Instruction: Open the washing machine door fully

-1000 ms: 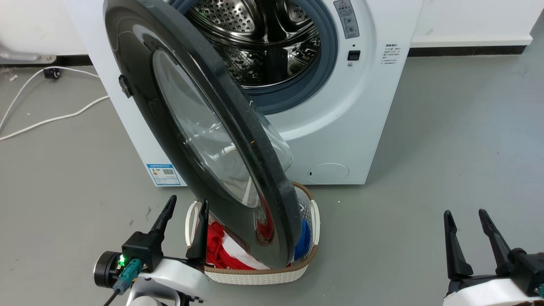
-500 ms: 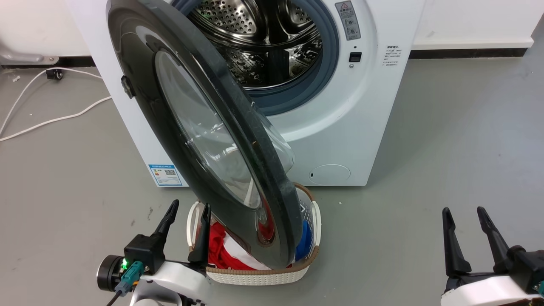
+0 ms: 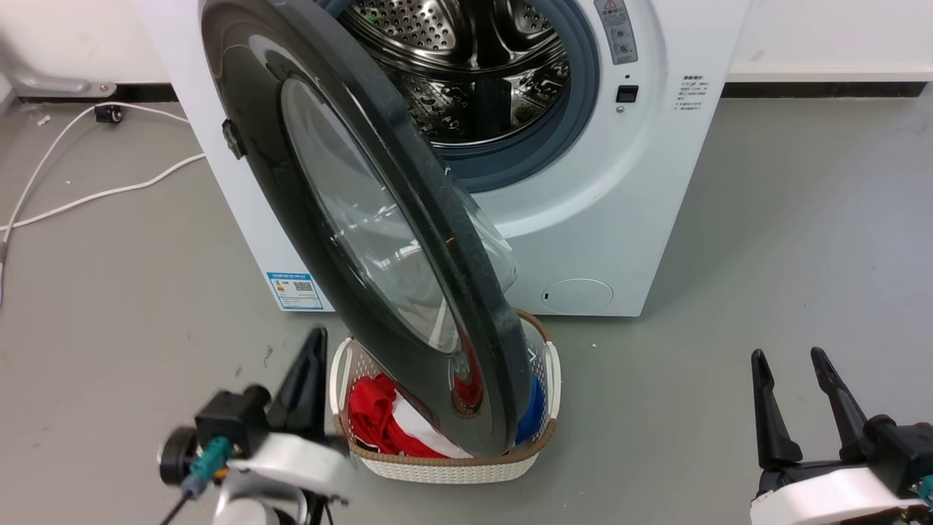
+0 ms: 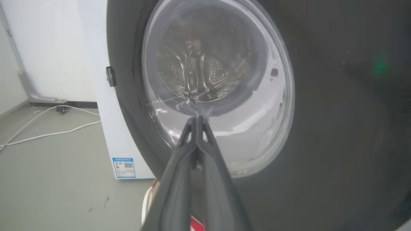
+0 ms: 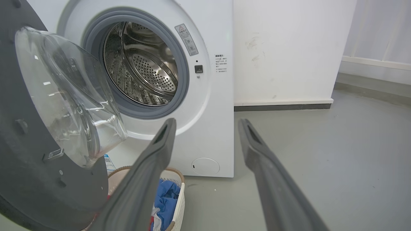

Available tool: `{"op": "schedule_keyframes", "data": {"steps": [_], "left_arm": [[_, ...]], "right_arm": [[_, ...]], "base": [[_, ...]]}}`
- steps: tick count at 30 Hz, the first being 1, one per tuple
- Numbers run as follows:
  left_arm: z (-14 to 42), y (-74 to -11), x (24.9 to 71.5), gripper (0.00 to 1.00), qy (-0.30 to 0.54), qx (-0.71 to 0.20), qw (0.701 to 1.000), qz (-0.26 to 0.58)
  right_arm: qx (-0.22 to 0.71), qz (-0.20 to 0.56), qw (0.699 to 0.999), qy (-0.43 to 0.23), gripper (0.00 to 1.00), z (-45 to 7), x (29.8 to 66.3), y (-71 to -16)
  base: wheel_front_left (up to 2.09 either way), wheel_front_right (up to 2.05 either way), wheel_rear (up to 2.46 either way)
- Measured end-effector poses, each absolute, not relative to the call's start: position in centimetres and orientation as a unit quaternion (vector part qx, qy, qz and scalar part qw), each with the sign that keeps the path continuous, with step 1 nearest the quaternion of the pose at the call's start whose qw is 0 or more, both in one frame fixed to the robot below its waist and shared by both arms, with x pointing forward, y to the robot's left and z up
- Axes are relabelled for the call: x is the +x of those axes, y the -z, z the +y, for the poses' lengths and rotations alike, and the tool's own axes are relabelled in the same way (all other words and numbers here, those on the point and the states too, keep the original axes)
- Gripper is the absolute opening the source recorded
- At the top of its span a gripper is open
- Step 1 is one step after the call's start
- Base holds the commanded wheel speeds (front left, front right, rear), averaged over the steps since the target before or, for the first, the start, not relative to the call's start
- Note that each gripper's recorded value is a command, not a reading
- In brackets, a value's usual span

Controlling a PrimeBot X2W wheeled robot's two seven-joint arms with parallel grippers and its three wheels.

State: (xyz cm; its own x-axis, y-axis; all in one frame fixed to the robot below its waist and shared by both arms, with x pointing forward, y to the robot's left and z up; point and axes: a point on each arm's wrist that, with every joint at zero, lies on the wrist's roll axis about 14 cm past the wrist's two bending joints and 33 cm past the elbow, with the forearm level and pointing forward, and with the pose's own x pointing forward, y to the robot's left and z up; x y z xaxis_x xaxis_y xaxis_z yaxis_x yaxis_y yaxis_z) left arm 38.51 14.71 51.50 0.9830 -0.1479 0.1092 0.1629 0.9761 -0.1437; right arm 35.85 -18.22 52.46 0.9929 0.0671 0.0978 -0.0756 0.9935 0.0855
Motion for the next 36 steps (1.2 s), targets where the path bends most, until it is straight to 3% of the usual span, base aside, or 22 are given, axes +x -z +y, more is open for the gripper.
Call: {"op": "schedule_keyframes", "data": {"steps": [10,23,29,36], "left_arm": [[14.6,-63.6,39.0,0.00,0.083,-0.051,0.968,-0.233],[7.0,-77.1,34.3,0.00,0.211,-0.048,0.876,-0.431],[1.6,-76.9,31.8,0.00,0.320,-0.100,0.857,-0.391],[-3.5,-70.8,30.2,0.00,0.417,-0.140,0.867,-0.234]], "right_arm": [[0.046,-0.049,0.997,-0.046,1.00,-17.5,36.7,-52.6],[0.044,-0.051,0.997,-0.047,1.00,-17.4,37.1,-52.7],[0.044,-0.049,0.997,-0.040,1.00,-17.8,36.8,-52.7],[0.045,-0.046,0.997,-0.037,1.00,-18.0,37.0,-52.4]], "base": [[0.00,0.00,0.00],[0.00,0.00,0.00],[0.00,0.00,0.00],[0.00,0.00,0.00]]}}
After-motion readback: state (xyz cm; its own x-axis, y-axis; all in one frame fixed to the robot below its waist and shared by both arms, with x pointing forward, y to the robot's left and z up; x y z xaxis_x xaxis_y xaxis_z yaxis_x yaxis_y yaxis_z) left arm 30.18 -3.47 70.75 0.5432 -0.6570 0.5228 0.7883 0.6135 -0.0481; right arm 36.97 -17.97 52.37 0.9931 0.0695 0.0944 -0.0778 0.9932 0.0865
